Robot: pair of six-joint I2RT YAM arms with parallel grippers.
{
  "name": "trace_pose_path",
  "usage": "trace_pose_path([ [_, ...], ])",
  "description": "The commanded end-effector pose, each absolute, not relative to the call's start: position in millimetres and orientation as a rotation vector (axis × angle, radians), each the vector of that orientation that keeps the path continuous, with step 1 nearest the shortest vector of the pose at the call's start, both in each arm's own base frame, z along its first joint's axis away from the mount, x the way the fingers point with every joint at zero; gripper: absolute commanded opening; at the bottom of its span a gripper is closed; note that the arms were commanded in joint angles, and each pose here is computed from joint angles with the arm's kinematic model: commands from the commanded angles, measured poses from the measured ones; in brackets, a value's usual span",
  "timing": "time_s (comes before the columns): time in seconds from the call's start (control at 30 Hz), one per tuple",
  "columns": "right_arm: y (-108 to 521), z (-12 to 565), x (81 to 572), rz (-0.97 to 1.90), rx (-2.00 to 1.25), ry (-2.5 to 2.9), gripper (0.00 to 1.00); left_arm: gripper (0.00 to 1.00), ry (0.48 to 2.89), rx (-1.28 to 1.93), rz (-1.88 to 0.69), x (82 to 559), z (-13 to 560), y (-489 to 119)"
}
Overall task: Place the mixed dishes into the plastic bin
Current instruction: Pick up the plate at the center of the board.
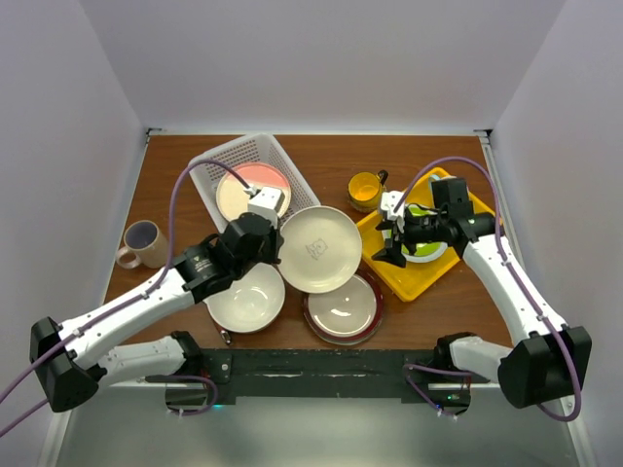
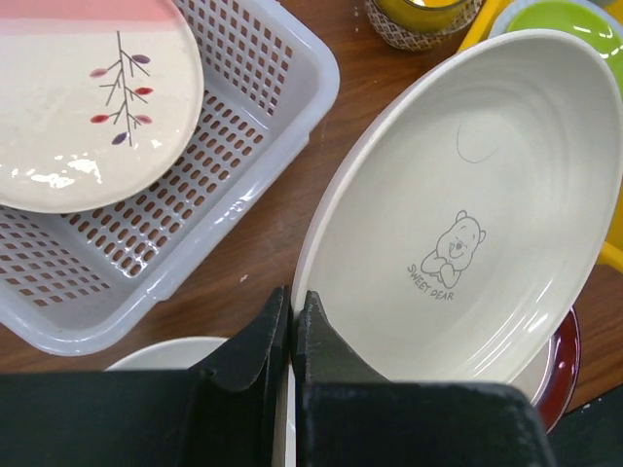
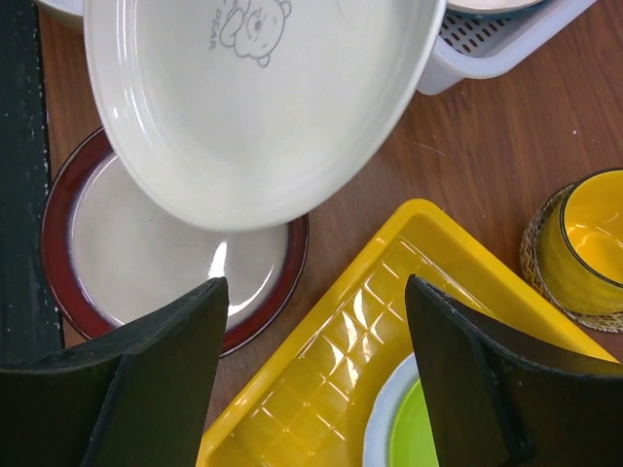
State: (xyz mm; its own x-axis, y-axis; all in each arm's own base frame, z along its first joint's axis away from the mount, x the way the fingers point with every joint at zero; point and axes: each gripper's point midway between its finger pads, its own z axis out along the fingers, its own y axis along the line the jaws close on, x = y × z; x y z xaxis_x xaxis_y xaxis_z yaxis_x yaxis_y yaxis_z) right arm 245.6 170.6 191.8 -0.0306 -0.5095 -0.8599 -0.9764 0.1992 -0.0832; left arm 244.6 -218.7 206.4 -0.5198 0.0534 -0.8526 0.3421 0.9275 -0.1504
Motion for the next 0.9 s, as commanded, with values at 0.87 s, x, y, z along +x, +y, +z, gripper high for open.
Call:
trace_pose_path([
  [0.87, 168.4, 196.6, 243.4, 0.719, -1.407, 1.615, 0.79, 0.0, 1.85, -0.266, -0.543, 359.2, 274.5, -129.2],
])
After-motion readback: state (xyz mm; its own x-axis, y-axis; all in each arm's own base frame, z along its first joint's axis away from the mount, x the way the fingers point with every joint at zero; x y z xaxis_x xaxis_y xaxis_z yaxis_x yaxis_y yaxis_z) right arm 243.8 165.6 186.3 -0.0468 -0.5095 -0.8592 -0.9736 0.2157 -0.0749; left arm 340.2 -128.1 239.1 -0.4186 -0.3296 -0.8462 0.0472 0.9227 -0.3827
